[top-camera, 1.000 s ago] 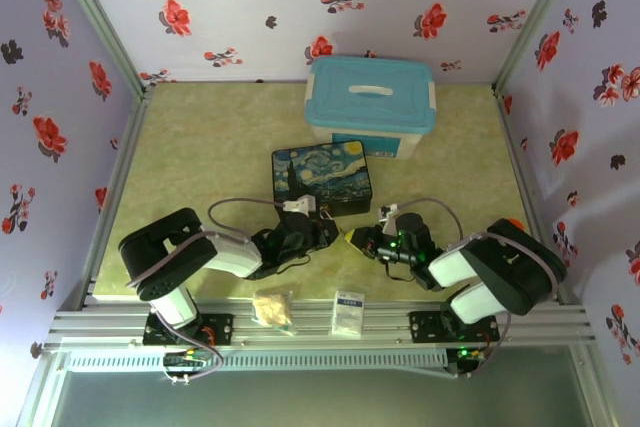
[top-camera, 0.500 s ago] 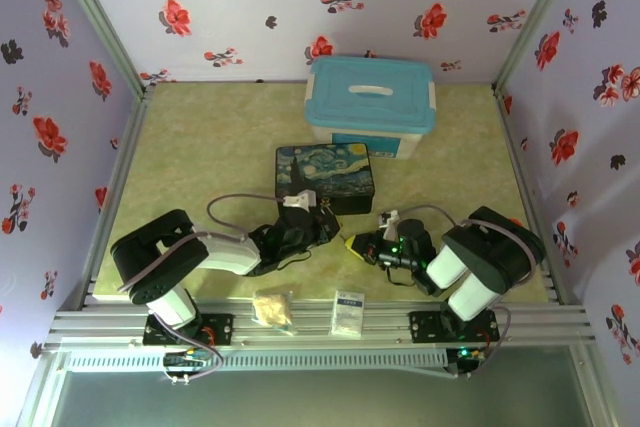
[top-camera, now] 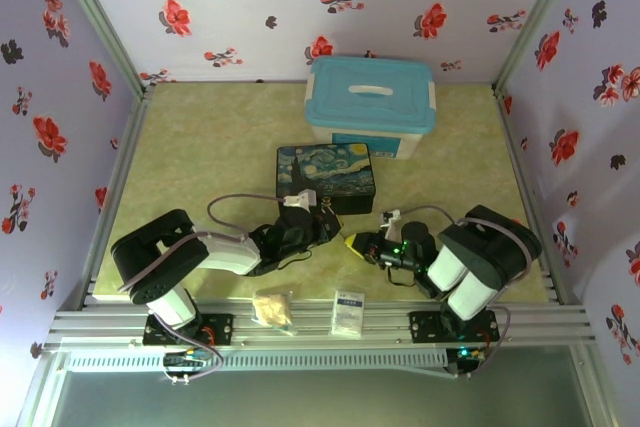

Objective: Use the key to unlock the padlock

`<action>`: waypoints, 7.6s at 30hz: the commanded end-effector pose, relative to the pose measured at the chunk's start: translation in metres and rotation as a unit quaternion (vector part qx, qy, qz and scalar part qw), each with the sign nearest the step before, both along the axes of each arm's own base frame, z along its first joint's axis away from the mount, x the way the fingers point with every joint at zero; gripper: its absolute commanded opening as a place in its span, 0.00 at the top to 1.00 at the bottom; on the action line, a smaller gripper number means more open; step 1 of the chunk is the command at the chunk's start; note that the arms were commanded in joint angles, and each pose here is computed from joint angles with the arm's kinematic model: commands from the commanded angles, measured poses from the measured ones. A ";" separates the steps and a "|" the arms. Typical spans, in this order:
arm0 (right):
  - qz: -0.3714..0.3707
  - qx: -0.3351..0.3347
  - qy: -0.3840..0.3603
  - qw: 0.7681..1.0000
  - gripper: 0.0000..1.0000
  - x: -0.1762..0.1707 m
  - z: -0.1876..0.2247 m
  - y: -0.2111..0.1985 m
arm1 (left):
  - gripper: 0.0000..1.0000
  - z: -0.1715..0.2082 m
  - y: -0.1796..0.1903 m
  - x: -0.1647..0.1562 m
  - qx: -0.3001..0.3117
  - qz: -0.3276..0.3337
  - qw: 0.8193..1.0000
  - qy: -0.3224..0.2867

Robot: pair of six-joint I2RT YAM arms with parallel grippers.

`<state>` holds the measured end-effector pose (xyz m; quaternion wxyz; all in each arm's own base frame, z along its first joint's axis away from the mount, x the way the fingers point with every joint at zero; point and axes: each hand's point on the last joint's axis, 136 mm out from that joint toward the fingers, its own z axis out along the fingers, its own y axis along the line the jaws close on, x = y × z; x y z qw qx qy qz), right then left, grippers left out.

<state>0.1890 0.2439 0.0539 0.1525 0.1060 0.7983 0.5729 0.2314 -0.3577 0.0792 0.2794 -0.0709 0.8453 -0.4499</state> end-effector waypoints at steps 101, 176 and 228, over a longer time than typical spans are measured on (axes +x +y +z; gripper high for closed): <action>-0.029 0.056 -0.072 0.995 1.00 0.031 0.050 -0.010 | 1.00 0.040 -0.017 0.001 -0.102 -0.009 0.995 -0.012; -0.022 -0.008 -0.104 0.994 1.00 0.052 0.085 0.040 | 1.00 0.050 -0.051 -0.025 -0.183 -0.054 0.981 0.017; 0.145 -0.483 -0.479 0.718 0.65 0.005 0.025 -0.001 | 1.00 0.023 -0.020 -0.024 -0.138 -0.011 0.990 0.019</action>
